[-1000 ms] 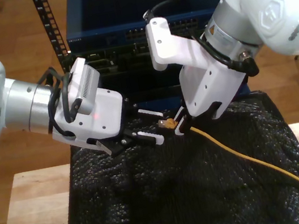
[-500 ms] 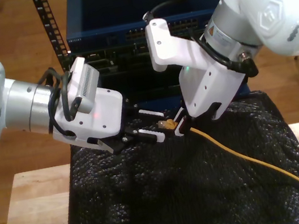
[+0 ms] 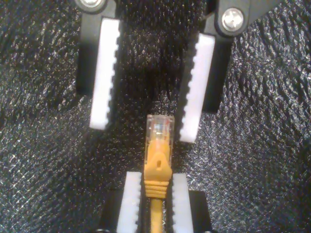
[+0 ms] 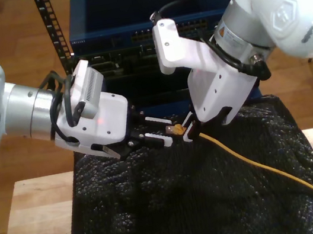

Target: Grab the cable and plug it in

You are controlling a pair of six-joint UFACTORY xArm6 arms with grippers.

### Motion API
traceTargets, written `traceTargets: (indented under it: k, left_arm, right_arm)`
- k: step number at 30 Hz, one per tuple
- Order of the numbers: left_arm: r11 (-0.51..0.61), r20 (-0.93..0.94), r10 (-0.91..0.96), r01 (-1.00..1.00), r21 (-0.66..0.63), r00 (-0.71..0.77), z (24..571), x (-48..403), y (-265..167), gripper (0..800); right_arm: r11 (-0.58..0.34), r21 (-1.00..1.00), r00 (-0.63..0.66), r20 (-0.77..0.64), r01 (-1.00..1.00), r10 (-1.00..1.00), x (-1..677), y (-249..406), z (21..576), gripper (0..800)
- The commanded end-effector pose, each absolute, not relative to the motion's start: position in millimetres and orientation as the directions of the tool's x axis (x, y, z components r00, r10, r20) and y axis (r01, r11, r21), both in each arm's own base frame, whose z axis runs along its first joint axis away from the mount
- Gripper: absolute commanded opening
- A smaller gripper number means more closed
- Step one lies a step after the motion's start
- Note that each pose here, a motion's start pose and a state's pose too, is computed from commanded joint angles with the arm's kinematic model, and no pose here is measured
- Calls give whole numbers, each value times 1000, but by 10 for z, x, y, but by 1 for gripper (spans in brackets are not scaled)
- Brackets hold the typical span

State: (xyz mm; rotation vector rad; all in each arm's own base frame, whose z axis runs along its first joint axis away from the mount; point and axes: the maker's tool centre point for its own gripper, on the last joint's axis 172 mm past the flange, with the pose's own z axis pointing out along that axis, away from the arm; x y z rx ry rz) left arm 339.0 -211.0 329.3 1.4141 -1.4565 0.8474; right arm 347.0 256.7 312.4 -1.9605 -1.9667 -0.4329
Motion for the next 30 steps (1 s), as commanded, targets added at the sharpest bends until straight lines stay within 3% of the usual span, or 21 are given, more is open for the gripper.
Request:
traceTargets:
  k: [30]
  left_arm:
    - [63, 936, -344, -993, 99, 71, 3333, 3513, -2044, 247]
  right_arm:
    - [0, -47, 23, 476, 999, 879, 3418, 2649, 3144, 4]
